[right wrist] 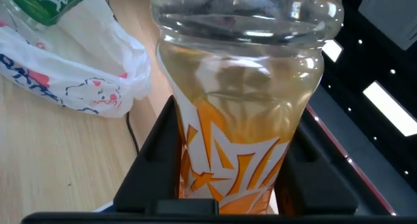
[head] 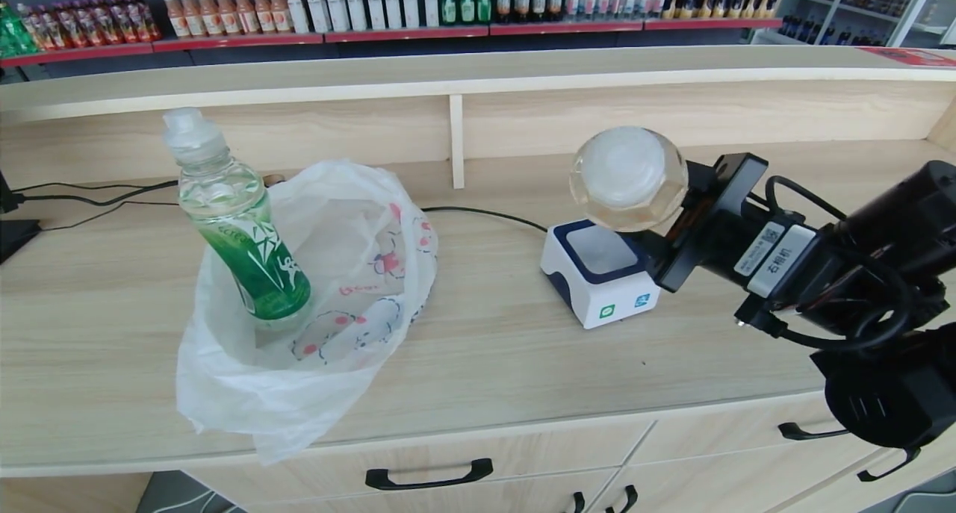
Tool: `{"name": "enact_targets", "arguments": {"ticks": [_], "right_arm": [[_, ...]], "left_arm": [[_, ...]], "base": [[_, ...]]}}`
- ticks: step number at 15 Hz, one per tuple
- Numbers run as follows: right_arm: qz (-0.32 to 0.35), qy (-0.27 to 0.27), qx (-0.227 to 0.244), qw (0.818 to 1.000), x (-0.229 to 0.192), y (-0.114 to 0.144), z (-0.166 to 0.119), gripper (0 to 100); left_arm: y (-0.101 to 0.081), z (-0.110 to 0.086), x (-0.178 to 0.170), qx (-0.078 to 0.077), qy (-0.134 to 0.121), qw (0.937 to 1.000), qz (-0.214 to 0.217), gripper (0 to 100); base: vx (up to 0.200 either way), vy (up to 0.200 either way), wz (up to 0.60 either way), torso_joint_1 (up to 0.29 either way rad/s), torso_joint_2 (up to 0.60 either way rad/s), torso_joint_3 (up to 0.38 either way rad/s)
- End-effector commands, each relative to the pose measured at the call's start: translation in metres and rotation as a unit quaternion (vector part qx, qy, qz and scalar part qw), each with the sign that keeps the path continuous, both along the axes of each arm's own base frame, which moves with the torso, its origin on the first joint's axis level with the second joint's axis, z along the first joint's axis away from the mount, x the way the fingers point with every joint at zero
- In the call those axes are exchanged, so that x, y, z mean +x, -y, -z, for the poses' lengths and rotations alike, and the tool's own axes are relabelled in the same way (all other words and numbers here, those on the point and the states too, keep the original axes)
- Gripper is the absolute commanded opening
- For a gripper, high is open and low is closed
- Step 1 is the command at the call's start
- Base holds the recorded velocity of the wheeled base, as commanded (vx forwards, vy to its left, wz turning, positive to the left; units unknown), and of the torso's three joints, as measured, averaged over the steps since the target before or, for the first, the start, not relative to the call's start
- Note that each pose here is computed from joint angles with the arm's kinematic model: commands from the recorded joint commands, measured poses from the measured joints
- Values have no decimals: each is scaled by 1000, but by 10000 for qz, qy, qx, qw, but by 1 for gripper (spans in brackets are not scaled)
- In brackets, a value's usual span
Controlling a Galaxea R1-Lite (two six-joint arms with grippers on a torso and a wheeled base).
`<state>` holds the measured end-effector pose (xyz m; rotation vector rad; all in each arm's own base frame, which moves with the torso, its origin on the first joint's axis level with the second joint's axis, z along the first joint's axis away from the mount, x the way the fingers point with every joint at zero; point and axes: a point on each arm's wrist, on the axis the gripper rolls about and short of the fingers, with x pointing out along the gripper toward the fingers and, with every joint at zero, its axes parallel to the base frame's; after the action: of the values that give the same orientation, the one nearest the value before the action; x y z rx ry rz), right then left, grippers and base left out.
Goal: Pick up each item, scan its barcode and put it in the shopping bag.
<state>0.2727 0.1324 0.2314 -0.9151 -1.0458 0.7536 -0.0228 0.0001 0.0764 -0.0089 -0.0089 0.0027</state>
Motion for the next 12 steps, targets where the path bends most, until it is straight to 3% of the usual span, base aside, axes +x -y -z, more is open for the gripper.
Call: {"name": "enact_targets", "arguments": {"ticks": [1,6,12], "right_arm": [[-67,-45,-153,9999,-2,0,9,0],[-140,344,-195,9991,9,12,-8,0],[-275,244,-379,9986,15,9,5,0]], "left_arm": [[0,0,0,-1,-6,10000,-1,100],[0,0,0,-1,1,10000,-1,100],[0,0,0,-1,1,10000,-1,100]], "base": [[0,0,0,0,0,0],[0,0,0,0,0,0],[0,0,0,0,0,0]]}}
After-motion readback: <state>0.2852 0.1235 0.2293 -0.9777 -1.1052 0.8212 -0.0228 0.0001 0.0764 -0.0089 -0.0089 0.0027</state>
